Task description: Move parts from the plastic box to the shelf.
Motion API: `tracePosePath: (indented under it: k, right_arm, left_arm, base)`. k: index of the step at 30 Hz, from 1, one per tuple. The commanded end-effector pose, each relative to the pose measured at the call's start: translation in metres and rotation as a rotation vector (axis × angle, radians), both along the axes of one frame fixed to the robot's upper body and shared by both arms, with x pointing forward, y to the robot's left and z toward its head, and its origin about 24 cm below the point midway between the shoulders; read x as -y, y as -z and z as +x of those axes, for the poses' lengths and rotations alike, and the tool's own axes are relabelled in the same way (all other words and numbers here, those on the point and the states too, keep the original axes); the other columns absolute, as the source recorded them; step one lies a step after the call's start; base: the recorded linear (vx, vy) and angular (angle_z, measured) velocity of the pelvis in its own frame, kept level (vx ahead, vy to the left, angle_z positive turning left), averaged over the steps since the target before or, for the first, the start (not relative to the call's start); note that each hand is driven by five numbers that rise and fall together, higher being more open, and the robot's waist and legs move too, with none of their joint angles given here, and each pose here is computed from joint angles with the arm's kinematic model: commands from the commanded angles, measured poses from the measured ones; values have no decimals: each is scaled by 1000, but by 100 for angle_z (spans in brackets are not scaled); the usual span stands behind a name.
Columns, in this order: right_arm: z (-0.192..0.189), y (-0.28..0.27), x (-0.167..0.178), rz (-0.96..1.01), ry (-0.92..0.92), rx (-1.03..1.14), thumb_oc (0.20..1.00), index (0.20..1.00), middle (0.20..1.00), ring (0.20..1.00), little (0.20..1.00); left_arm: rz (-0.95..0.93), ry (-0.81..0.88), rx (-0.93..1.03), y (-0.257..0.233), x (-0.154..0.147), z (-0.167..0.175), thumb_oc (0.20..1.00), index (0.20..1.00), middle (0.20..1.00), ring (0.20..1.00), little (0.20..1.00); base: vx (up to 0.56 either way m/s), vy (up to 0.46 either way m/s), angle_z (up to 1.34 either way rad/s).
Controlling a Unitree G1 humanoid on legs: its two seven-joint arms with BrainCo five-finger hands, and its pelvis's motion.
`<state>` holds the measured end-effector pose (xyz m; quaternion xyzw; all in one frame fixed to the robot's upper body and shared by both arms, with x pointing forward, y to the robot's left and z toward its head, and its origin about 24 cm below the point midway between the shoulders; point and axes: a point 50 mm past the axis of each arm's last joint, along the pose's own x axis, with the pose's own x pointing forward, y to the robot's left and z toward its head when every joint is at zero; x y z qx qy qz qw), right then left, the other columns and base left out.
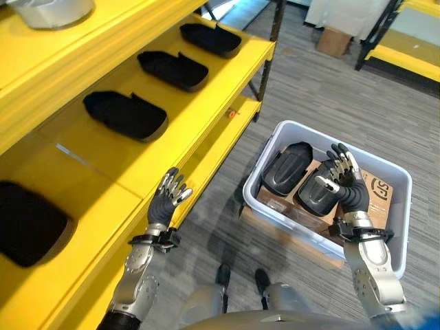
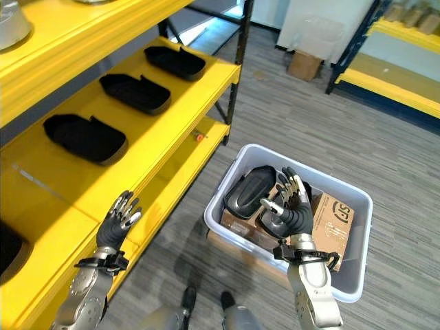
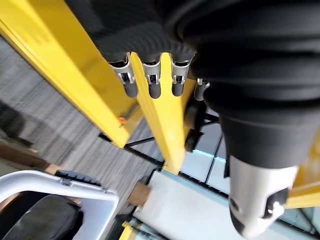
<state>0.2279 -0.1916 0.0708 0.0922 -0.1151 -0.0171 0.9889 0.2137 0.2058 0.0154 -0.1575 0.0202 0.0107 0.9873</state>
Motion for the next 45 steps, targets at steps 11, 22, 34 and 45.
tracePosePath:
  k: [11, 22, 34, 45]
  right_arm:
    - [4, -12, -2, -80, -34, 53, 1000, 1000, 1000, 1000, 1000]
    - [-2, -21, 7, -143, -48, 90, 1000, 1000, 1000, 1000, 1000]
    - [8, -33, 4, -180, -42, 146, 1000, 1000, 1000, 1000, 1000]
    - [33, -43, -13, -100, -4, 182, 1000, 1000, 1000, 1000, 1000]
  left_arm:
    - [8, -89, 117, -22, -11, -2, 1000, 1000, 1000, 1000, 1000]
    - [-44, -61, 111, -18, -2, -5, 1000, 1000, 1000, 1000, 1000]
    - [-45, -84, 166, -30, -5, 0, 1000, 1000, 1000, 1000, 1000]
    - [4, -36, 276, -58, 6, 26, 1000, 1000, 1000, 1000, 1000]
  base:
    - [47, -103, -95]
    - [34, -198, -4]
    - [80, 165, -51]
    - [21, 157, -2]
